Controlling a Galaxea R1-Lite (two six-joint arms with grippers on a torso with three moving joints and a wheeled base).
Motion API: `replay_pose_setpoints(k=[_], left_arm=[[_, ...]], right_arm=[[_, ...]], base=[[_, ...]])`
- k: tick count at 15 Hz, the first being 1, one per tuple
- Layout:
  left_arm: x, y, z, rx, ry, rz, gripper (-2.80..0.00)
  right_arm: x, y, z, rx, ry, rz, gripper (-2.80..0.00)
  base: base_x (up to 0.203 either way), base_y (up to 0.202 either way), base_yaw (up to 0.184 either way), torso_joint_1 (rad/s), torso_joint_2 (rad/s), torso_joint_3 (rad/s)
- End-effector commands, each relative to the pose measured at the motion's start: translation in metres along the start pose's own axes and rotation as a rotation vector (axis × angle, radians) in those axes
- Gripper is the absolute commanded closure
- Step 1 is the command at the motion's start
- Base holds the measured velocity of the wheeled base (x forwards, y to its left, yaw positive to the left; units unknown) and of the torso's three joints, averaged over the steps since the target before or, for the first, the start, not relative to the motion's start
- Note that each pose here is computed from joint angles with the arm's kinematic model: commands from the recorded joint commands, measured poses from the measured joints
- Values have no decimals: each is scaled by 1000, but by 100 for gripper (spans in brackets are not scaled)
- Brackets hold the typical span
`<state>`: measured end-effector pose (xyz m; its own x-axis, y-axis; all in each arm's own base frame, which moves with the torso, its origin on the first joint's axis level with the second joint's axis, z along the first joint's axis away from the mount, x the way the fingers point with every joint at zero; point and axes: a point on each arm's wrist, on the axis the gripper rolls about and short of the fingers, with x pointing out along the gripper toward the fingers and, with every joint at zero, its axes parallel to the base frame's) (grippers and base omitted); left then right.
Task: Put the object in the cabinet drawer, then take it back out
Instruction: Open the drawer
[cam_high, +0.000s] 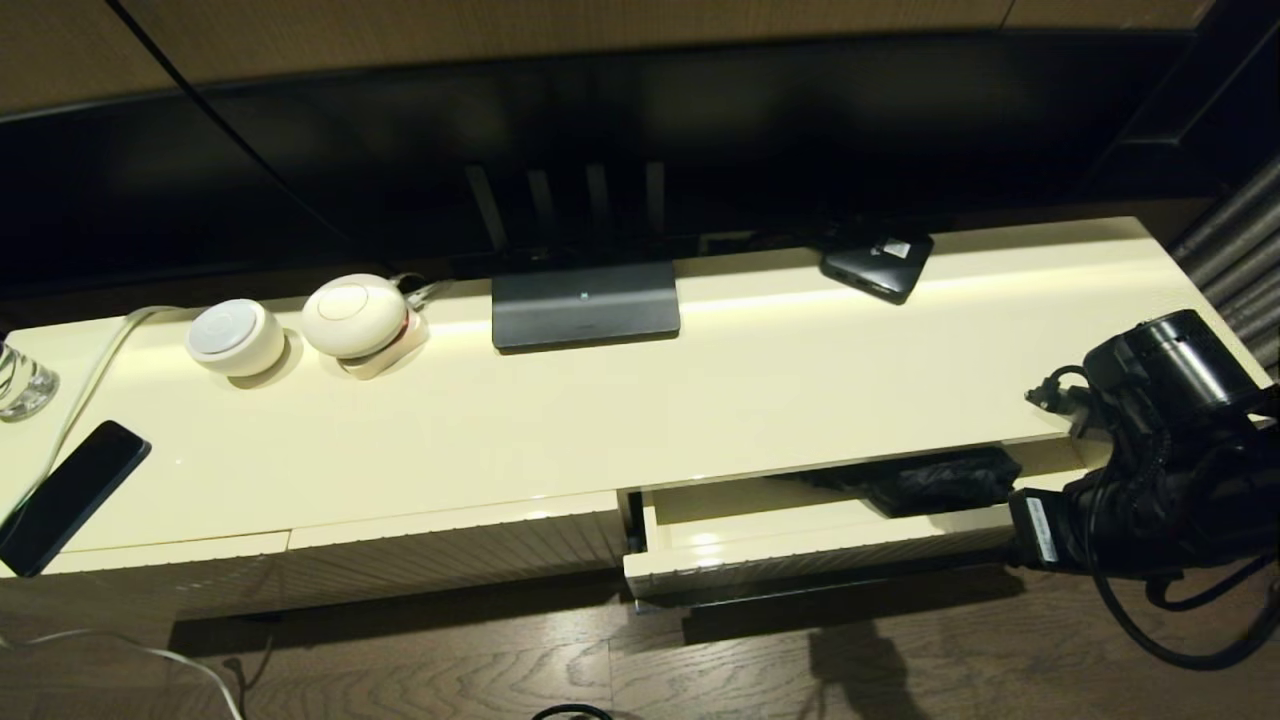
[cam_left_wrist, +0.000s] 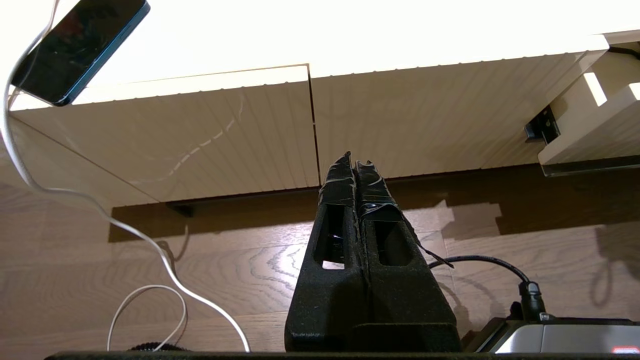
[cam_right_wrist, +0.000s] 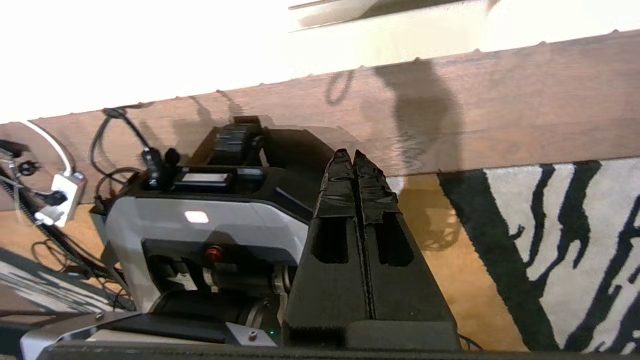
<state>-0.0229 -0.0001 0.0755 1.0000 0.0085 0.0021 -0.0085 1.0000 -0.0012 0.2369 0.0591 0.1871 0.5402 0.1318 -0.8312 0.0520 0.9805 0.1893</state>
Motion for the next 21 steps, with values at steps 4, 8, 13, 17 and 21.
replay_pose_setpoints(k=[4, 8, 13, 17, 21], left_arm=[[0, 0, -1, 0, 4, 1, 0], [0, 0, -1, 0, 4, 1, 0], [0, 0, -1, 0, 4, 1, 0], [0, 0, -1, 0, 5, 1, 0], [0, 0, -1, 0, 4, 1, 0]], right_arm=[[16, 0, 8, 7, -34, -37, 0], [13, 0, 7, 9, -43, -34, 0], [1, 0, 4, 2, -64, -17, 0], [4, 0, 7, 7, -69, -22, 0], [15, 1, 16, 14, -115, -15, 0]], base=[[0, 0, 0, 0, 0, 0], [0, 0, 0, 0, 0, 0], [0, 0, 0, 0, 0, 0], [0, 0, 0, 0, 0, 0], [0, 0, 0, 0, 0, 0]])
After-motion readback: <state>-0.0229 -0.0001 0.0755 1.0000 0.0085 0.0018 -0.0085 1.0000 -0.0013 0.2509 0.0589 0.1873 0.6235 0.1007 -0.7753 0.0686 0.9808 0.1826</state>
